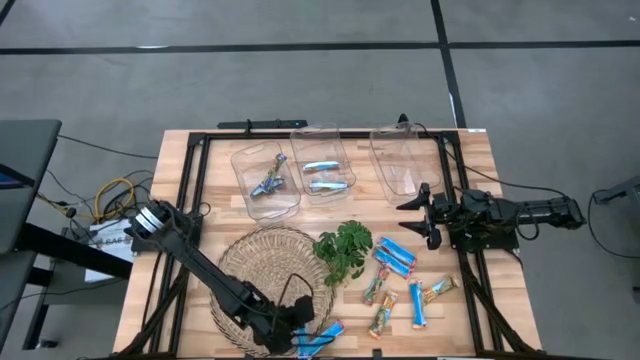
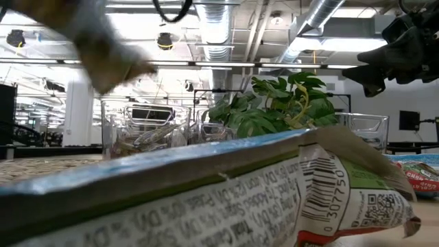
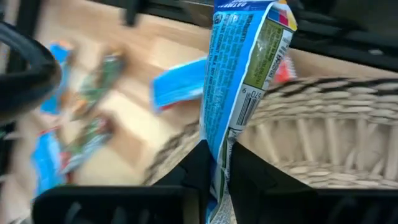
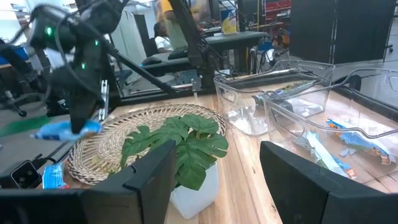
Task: Pick and place Granola Bars by type
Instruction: Put the blue granola bar into the left transparent bin
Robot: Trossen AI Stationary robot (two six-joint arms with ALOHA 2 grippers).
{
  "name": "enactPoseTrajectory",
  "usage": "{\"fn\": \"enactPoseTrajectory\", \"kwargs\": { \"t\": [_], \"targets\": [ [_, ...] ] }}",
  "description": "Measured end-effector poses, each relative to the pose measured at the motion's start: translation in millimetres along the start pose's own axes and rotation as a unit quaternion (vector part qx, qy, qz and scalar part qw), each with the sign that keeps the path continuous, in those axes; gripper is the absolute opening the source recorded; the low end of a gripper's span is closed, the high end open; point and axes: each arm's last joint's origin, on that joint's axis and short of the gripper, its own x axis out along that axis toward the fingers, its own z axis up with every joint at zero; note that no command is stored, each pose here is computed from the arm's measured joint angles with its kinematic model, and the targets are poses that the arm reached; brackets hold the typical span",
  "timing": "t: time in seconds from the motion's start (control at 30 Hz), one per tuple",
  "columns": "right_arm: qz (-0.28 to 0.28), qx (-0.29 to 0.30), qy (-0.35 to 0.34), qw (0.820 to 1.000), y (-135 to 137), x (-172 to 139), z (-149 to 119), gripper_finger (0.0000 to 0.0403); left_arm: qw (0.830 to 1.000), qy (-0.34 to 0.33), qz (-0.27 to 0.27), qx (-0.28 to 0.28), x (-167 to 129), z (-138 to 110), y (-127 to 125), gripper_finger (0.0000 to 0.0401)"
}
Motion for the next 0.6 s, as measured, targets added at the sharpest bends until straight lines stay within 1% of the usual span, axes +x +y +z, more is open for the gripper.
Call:
{"fn": "enactPoseTrajectory", "kwargs": {
  "t": [0.17, 0.33, 0.47, 0.6],
  "targets": [
    [0.0, 0.0, 0.0, 1.0, 0.0, 0.0, 0.0, 0.0225, 0.998, 0.015, 0.045, -0.043, -34.4, -6.1, 23.5, 0.0032],
    [0.0, 0.0, 0.0, 1.0, 0.0, 0.0, 0.0, 0.0225, 0.991, 0.045, 0.095, -0.084, -75.5, -21.4, 47.6, 0.003],
    [0.0, 0.0, 0.0, 1.0, 0.0, 0.0, 0.0, 0.0225, 0.985, 0.062, 0.103, -0.124, -107.7, -38.7, 62.1, 0.003],
    [0.0, 0.0, 0.0, 1.0, 0.0, 0.0, 0.0, 0.0225, 0.976, 0.089, 0.105, -0.172, -135.0, -59.9, 72.1, 0.003]
  ]
}}
